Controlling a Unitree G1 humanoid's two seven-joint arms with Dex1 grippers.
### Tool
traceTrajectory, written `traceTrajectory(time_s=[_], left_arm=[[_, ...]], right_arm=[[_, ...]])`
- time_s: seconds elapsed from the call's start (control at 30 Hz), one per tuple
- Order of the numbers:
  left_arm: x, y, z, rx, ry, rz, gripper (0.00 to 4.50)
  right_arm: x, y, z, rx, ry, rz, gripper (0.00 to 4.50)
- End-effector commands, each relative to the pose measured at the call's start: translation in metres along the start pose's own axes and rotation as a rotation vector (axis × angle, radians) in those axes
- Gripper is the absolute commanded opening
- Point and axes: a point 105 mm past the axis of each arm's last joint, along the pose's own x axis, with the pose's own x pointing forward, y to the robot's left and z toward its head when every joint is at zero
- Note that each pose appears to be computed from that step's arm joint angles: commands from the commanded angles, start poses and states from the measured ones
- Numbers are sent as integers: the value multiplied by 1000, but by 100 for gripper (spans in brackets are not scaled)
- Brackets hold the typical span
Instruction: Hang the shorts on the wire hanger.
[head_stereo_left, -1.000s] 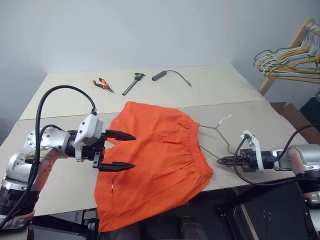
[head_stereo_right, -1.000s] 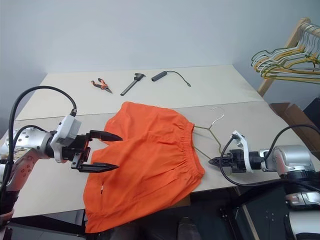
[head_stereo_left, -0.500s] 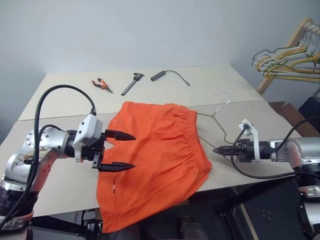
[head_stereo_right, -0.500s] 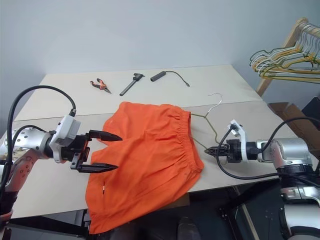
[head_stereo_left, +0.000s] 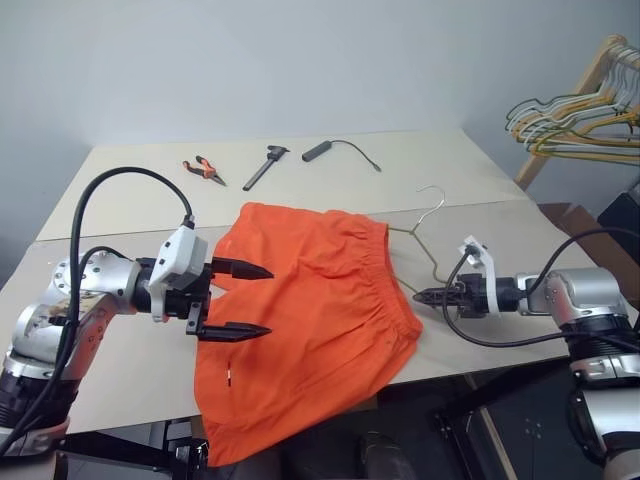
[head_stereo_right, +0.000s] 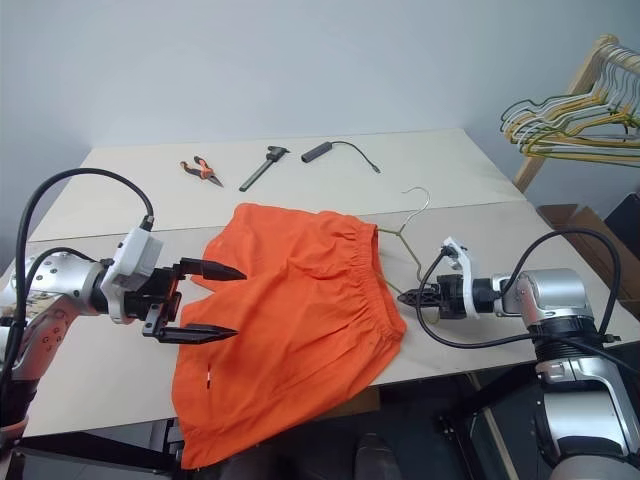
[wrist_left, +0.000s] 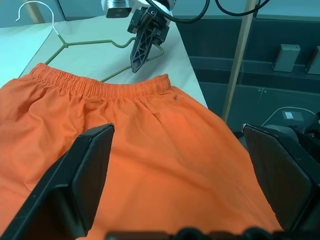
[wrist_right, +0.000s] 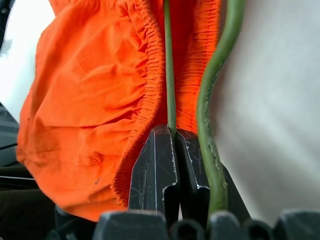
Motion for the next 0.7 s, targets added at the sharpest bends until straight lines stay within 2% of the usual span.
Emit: traceTrajectory(time_s=[0.03, 0.2, 0.4, 0.57, 0.7], left_arm=[[-4, 3, 9, 58, 0, 21, 445], [-12, 15, 13, 86, 2, 60, 445], [-37, 57, 40, 233, 35, 169, 445], [-50, 70, 64, 328, 49, 162, 445], [-54, 70, 73, 378, 81, 110, 445]], right_arm=[[-17, 16, 36, -173, -103, -20, 0], [-23, 50, 60, -539, -148, -77, 0], [-3, 113, 67, -1005, -131, -35, 0], [12, 139, 65, -1197, -95, -12, 0], [17, 154, 61, -1238, -64, 49, 0]])
